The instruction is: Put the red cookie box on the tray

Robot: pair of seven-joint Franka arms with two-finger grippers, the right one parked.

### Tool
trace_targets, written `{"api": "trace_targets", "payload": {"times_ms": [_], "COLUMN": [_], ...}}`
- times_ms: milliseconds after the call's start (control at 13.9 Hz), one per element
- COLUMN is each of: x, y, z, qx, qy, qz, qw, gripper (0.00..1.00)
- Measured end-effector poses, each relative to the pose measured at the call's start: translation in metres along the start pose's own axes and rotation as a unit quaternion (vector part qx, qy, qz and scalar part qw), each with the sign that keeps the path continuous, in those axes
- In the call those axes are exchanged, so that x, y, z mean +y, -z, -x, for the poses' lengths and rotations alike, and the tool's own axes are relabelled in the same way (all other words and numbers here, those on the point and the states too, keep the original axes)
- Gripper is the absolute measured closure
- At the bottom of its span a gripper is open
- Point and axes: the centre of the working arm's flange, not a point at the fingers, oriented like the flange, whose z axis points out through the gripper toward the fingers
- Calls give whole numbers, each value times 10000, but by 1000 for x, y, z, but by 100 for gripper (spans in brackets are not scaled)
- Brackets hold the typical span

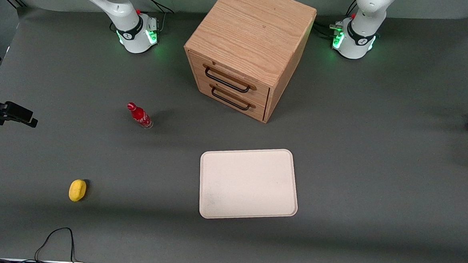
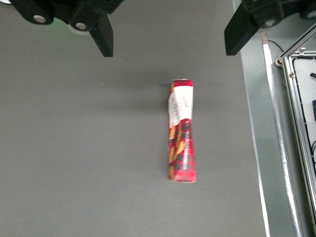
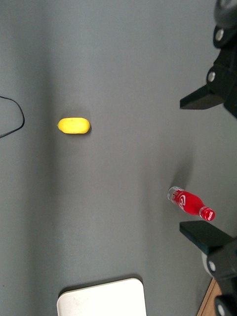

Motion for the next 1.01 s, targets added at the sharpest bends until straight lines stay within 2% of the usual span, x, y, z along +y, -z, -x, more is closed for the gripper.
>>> {"api": "trace_targets", "payload": {"times_ms": [431,719,1007], "x": [-39,-51,-49], "y": [-42,-115,-187], "z": [-3,-15,-26], "qx": [67,-43,-45], "qy": [124,120,51], "qz": [-91,32,76], "qw": [9999,9999,9999], "gripper": [0,0,0]}}
